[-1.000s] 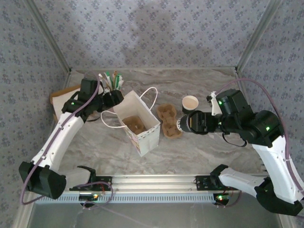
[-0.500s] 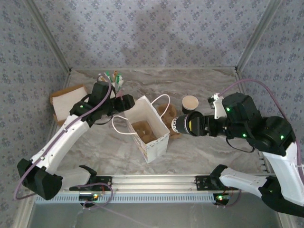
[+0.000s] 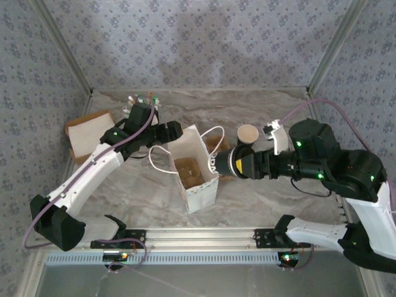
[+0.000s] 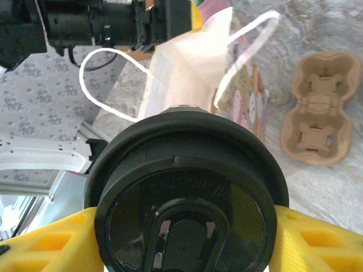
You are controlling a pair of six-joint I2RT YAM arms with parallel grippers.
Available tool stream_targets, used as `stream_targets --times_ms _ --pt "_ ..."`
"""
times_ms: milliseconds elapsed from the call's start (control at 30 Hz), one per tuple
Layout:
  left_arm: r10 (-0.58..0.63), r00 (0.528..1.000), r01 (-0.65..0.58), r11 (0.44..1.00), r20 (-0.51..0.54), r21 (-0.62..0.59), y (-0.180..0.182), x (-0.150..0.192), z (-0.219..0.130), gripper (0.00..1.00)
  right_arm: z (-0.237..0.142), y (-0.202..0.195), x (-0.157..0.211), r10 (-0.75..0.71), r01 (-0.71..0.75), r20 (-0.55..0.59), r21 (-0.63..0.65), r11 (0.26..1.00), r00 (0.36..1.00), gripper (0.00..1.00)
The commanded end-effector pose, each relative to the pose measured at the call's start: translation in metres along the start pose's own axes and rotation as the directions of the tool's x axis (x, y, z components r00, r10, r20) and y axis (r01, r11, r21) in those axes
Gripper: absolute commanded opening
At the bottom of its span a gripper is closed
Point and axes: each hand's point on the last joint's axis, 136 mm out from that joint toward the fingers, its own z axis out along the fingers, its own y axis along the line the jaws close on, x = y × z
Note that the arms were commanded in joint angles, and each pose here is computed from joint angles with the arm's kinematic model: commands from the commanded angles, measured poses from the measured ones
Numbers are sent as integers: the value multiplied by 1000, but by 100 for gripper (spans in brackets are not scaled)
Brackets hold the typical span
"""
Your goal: Pack the takeout coffee
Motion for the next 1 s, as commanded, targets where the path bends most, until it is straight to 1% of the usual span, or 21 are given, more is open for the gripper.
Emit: stream_targets --times_ms 0,267,333,467,633,700,833,967 --pt "12 999 -13 1000 51 19 -6 -21 -15 84 10 16 -11 -53 53 -2 -22 998 999 62" --pt "20 995 -27 997 100 66 -15 -38 -46 97 42 27 -20 -135 139 -76 52 989 988 62" --pt "14 993 -22 998 120 66 -12 -41 -55 99 50 27 -21 -147 154 -97 72 985 984 62" --pt "-16 986 6 998 168 65 2 -49 -76 99 65 26 -21 -165 184 -145 123 975 975 62" --pt "-84 977 78 996 196 39 35 -48 -97 99 84 24 -18 -197 241 -222 192 951 955 62" --pt "-108 973 105 994 202 29 48 -47 -100 99 91 22 -19 -203 258 -243 220 941 949 63" --pt "-158 969 159 987 188 8 73 -40 -95 98 104 19 -15 -218 302 -304 263 916 927 63" --pt "-186 969 191 981 163 -20 91 -28 -84 92 116 16 -10 -229 350 -369 308 885 901 63"
